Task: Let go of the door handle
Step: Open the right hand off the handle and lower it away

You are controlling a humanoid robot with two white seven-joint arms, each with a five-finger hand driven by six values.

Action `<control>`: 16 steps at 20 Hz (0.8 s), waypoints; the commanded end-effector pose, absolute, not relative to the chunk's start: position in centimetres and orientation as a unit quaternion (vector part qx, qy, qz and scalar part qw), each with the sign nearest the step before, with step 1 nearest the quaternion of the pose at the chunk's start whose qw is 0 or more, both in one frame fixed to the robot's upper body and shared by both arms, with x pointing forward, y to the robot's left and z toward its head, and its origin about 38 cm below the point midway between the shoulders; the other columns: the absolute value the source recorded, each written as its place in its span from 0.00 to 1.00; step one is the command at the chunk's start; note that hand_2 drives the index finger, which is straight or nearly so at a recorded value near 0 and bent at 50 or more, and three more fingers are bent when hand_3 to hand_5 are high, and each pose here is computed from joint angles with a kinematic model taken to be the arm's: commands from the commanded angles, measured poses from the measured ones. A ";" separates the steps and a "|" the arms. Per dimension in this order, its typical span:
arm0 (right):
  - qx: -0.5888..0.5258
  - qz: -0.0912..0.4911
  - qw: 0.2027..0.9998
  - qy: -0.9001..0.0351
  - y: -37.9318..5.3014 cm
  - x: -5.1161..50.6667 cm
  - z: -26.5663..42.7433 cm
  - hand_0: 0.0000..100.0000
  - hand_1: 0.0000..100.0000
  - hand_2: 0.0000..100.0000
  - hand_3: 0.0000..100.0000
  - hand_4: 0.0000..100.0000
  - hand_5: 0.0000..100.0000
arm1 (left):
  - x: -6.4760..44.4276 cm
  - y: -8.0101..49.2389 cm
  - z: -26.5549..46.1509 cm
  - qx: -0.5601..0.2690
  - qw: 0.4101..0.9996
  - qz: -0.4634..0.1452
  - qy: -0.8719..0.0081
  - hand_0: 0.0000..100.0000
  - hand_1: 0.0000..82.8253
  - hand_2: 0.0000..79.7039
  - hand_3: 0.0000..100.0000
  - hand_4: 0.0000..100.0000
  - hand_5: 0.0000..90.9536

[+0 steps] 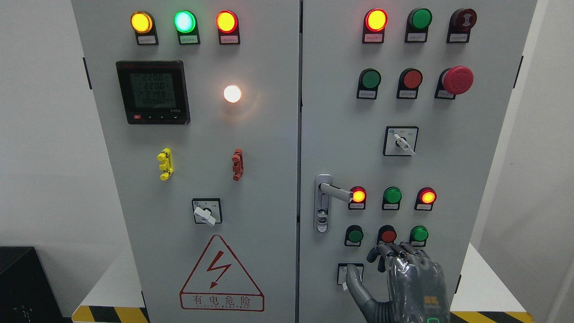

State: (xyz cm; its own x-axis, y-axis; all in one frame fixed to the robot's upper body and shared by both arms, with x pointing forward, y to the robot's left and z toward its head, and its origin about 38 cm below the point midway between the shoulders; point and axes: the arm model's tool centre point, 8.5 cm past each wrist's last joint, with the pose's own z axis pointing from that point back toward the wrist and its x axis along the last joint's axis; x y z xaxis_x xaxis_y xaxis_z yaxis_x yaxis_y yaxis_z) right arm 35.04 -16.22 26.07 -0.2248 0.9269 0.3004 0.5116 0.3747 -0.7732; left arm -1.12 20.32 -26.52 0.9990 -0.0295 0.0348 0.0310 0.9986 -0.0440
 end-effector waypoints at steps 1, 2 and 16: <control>-0.498 0.235 0.399 -0.733 -19.3 33.6 26.0 0.40 0.32 0.25 0.35 0.29 0.16 | -1.2 20.3 -26.5 -0.023 1.000 -0.015 -0.015 0.00 0.00 0.05 0.10 0.00 0.00; -0.498 0.233 0.399 -0.734 -19.3 33.6 26.1 0.41 0.31 0.22 0.29 0.23 0.10 | -1.2 20.4 -26.5 -0.022 1.000 -0.015 -0.015 0.00 0.00 0.05 0.10 0.00 0.00; -0.501 0.174 0.355 -0.770 -21.9 33.7 28.6 0.45 0.26 0.00 0.00 0.00 0.00 | -1.2 20.3 -26.5 -0.023 1.000 -0.015 -0.014 0.00 0.00 0.05 0.10 0.00 0.00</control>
